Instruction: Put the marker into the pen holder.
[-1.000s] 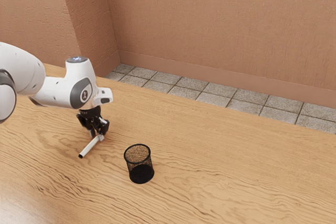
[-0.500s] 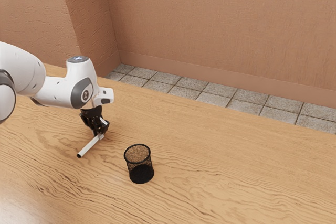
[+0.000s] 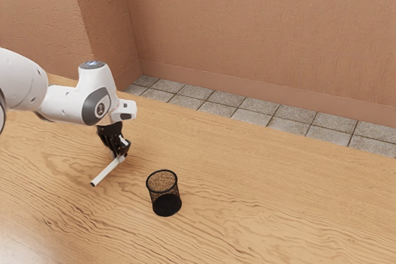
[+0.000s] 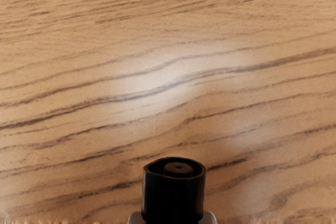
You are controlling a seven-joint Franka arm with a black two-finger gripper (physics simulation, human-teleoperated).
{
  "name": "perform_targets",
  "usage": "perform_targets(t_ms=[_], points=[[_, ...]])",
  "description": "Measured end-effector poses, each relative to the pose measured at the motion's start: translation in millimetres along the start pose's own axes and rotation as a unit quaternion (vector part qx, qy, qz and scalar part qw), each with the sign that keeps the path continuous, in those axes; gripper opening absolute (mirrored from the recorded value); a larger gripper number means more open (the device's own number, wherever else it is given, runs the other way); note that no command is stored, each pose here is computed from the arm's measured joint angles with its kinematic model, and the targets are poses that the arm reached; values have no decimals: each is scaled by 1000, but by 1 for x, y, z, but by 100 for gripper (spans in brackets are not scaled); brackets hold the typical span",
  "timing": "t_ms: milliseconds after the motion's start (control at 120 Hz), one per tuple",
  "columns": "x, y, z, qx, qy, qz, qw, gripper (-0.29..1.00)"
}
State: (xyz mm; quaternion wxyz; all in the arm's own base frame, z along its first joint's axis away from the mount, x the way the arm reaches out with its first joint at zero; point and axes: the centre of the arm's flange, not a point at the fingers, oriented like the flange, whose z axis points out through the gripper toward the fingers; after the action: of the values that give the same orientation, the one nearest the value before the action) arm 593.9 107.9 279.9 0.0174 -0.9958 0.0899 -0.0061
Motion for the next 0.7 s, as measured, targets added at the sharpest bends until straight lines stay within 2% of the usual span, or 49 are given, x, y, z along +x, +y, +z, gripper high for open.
perform_targets(t_ms=[417,608,700], points=[[-17,80,-153,17,59,84,995,0],[-17,121,-183,30,58,118,991,0],[-17,159,-192,36,52,147,987,0]])
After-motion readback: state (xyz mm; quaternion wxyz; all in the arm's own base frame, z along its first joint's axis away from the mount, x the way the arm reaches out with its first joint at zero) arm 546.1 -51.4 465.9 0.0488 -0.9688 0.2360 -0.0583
